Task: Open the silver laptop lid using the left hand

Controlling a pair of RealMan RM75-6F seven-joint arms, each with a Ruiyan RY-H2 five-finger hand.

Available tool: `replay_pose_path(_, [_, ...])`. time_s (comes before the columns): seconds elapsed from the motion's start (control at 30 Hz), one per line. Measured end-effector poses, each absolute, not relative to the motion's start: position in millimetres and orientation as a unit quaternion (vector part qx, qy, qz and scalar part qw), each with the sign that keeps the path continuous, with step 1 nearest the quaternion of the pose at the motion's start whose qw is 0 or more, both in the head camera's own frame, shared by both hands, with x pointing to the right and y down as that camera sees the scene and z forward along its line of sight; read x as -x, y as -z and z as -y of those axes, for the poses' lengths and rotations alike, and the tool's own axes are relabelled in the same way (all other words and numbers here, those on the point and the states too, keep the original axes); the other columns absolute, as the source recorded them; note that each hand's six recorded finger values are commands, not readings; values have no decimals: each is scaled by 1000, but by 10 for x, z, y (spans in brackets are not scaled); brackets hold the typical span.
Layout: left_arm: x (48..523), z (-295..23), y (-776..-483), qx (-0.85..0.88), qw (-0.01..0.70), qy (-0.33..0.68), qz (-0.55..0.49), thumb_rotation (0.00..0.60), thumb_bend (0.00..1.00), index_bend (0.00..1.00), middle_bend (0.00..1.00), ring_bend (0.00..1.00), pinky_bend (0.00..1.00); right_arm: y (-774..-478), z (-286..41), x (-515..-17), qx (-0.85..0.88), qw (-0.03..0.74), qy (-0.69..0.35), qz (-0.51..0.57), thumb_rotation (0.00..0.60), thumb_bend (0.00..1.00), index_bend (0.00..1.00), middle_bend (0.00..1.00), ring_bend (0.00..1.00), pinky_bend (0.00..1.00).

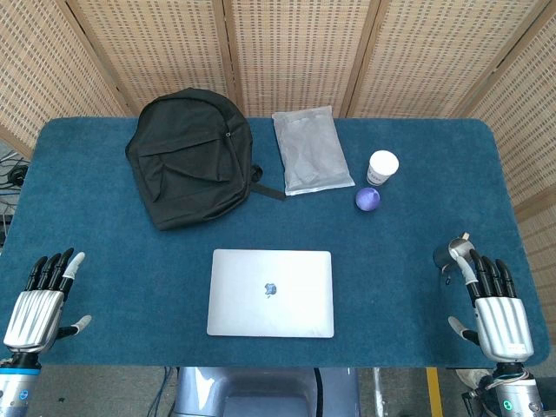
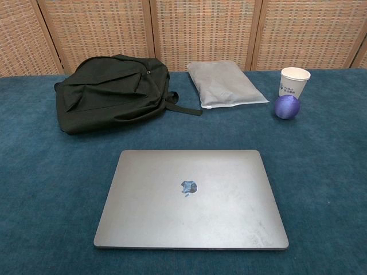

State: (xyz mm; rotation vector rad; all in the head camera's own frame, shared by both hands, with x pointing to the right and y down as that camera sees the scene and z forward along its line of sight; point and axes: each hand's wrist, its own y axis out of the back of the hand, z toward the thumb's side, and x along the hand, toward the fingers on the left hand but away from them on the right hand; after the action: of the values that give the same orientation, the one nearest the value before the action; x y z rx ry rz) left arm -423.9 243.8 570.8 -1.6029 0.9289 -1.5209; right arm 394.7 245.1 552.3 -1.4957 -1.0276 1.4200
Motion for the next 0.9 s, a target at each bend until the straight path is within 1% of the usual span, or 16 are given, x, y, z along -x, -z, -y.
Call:
replay_pose_path(0.33, [4254,-2434,-5715,623,361,593,-362,600,11,0,0,0,0,-5530,-2443,-3949,593,404,-565,407,600,0,0,0,0,0])
replay_pose_path(0.5, [4181,-2444,-5743,640,357,580,-355,600,17,0,0,0,0,-5501,-2448,-3964,593,402,-564,411,600,0,0,0,0,0])
replay_pose_path(0.7, [3826,-2518,-5833,711,363,511,-321,600,22,0,0,0,0,-5474,-2424,-3983,595,396,-561,418,600,0,0,0,0,0])
replay_pose_path(0.9, [3333,-2551,-6028,769,373,447,-264,600,26,0,0,0,0,-5521,-2397,-3956,602,392,-561,411,600,0,0,0,0,0])
